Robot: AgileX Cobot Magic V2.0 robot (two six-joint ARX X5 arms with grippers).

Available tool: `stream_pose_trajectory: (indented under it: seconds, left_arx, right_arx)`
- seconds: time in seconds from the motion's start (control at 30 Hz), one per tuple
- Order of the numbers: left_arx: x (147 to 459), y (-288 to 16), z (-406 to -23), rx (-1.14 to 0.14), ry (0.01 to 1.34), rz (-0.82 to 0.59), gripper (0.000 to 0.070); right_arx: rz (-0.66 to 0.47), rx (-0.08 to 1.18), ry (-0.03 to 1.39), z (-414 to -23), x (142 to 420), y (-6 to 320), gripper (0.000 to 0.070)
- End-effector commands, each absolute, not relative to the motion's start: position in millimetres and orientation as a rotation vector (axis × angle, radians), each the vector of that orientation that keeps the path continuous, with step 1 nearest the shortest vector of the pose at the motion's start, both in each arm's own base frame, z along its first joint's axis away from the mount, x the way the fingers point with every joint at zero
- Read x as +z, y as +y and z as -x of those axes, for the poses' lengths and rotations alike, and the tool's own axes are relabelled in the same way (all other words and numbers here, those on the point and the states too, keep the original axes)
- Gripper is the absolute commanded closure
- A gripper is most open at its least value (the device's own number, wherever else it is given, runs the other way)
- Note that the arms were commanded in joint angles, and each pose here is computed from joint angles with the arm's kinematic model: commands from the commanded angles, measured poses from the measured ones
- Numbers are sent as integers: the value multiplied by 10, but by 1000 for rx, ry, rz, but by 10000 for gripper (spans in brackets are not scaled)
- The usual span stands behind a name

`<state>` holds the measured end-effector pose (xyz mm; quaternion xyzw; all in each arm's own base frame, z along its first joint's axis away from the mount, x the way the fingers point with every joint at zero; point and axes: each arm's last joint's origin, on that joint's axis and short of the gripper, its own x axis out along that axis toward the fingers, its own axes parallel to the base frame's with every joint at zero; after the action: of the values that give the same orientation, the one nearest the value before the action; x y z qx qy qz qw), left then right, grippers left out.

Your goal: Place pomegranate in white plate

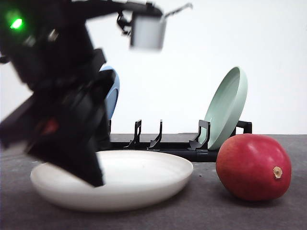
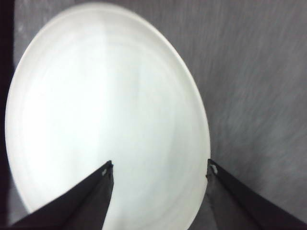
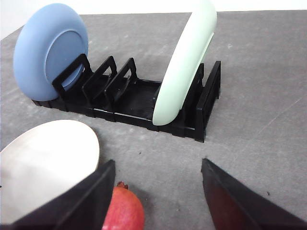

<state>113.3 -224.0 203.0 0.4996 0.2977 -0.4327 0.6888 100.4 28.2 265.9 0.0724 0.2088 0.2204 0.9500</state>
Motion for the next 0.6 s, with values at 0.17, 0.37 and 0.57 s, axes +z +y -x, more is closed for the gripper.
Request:
stream_pose_trajectory:
  seconds: [0.17,0.37,0.57]
  left_arx:
    - [2359,-2038,-1345,-1030,788,-639,333]
    - [2599,-1591,-1625,-923,793,-350,334]
    - [2774,-1070,-1841,-702,746,-177,335]
  right_arx:
    - [-135,454,397,-1000,2723,284,340]
    - [-136,455,397,-1000,2723,285,340]
    - [-140,457,399,-1000,2723,285,340]
